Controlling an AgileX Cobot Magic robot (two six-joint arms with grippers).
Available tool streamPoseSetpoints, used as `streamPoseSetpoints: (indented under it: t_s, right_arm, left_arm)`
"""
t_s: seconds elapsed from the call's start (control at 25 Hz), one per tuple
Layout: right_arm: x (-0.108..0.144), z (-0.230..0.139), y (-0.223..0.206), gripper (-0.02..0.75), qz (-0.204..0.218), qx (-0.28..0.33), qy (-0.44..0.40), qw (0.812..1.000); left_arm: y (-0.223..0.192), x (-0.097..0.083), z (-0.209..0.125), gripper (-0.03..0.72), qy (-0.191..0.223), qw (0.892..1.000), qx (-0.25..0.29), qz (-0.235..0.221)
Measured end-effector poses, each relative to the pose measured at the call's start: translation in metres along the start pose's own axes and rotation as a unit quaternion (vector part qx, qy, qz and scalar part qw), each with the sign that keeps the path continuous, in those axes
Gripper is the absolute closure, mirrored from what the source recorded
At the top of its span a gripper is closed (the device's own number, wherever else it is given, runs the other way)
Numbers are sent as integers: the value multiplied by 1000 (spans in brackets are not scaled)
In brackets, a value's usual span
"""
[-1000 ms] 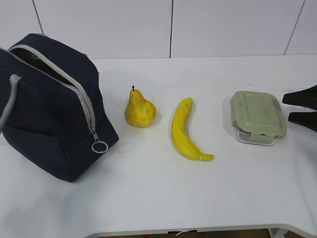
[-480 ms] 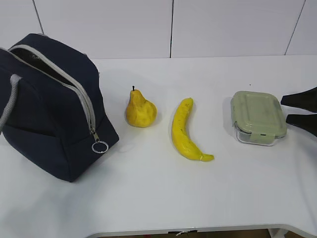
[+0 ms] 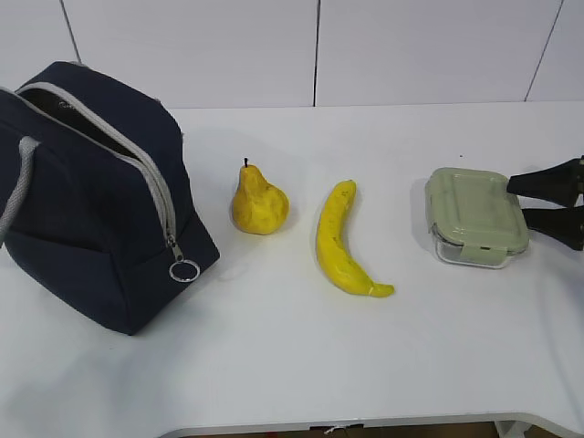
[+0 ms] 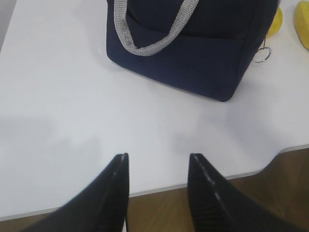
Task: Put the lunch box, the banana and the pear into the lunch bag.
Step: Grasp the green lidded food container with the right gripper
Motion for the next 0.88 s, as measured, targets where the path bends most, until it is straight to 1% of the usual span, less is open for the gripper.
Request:
streamPoseSetpoints:
  t_s: [0.16, 0.64, 0.72, 0.88]
  right_arm:
    - [4, -2, -5, 151, 5, 7, 6, 1000]
    - [4, -2, -5, 151, 5, 7, 8, 1000]
    - [2, -3, -6, 151, 5, 6, 4, 1000]
    - [-10, -9, -11, 151, 5, 6, -17, 1000]
  left_arm:
    - [0, 0, 0, 400, 0, 1000, 0, 0]
    - [0, 0, 0, 400, 0, 1000, 0, 0]
    - [0, 0, 0, 400, 0, 1000, 0, 0]
    - [0, 0, 0, 400, 0, 1000, 0, 0]
Point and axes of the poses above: a point on each arm's last joint axis where the gripper is mounted, y pointing back along that axis away from the gripper, x along the wrist's bending axis when the last joint is at zero, z = x × y, the point moved 6 cm from there along -y, pointing out along that axis toward the gripper, and after that the axes turned 8 degrees about y, right-handed, at the moved point
